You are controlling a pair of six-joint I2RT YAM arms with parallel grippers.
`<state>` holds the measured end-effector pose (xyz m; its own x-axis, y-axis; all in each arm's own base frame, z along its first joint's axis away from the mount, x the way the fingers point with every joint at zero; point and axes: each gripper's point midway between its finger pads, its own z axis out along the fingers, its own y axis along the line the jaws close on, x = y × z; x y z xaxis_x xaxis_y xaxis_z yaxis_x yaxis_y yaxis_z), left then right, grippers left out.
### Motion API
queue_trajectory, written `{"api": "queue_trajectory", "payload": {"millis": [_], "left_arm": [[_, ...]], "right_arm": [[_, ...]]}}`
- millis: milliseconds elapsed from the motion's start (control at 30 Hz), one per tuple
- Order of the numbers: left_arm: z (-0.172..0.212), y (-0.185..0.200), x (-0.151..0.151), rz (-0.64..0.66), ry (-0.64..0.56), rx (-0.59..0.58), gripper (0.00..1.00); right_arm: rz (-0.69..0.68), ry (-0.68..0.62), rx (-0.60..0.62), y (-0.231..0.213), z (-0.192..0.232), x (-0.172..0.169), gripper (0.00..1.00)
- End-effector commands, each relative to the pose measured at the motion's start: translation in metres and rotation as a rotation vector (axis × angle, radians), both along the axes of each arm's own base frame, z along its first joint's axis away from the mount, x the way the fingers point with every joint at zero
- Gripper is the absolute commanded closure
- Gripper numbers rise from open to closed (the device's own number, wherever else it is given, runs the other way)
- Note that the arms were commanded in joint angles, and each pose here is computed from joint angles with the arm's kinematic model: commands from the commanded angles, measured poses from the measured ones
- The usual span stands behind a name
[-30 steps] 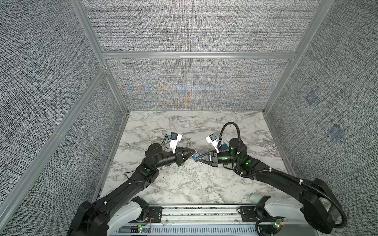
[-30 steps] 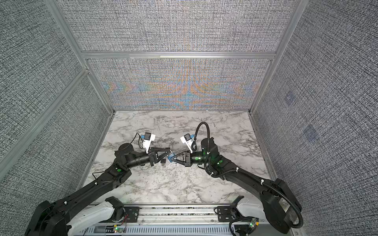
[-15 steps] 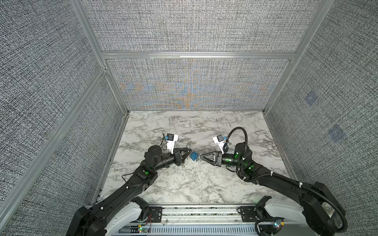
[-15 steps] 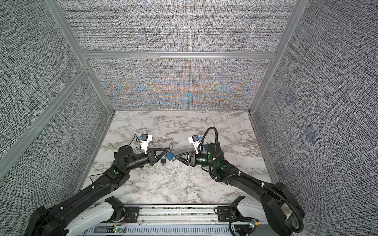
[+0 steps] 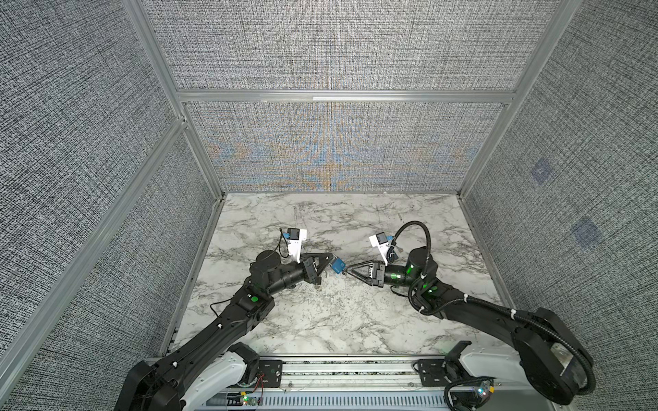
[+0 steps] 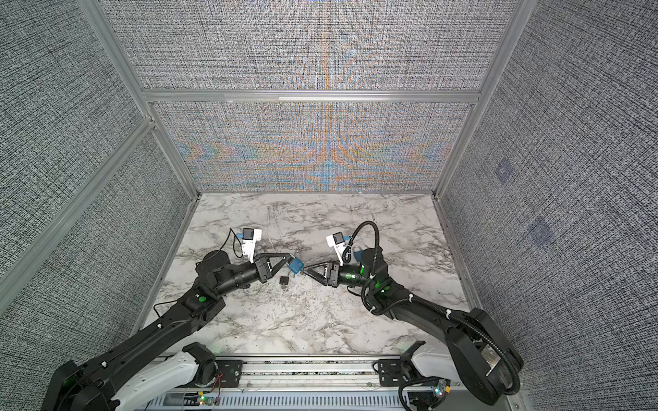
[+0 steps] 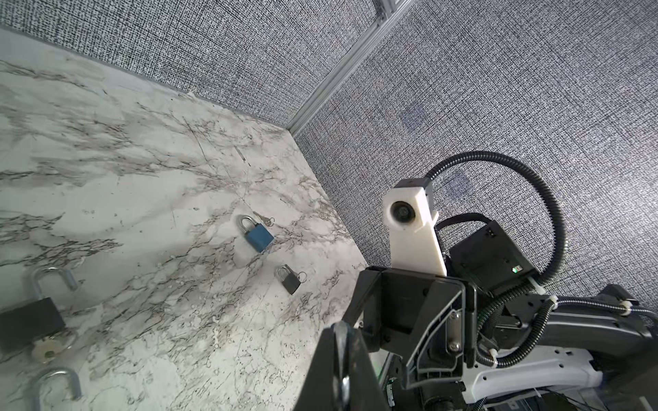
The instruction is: Lock with the key
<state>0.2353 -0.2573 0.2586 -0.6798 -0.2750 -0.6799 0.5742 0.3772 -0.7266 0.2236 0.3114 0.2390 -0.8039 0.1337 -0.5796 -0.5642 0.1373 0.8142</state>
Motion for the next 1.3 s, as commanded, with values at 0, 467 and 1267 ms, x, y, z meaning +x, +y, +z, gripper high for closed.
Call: {"api": "queue_trajectory", "payload": {"millis": [0,467,1267], "left_arm": [[0.014,-0.002,0.000,-0.009,-0.031,-0.038,1.00],[0.019,-0.004,0.005,0.000,-0.023,-0.064,1.00],[0.023,0.013,0.016,0.104,-0.024,-0.077,1.00]], "right_arm": [[0.018,-0.032,0.037,0.004,0.013,0.000,0.53],[0.049,-0.013,0.018,0.018,0.003,0.000,0.67],[0.033,0.004,0.021,0.012,-0.003,-0.005,1.00]]}}
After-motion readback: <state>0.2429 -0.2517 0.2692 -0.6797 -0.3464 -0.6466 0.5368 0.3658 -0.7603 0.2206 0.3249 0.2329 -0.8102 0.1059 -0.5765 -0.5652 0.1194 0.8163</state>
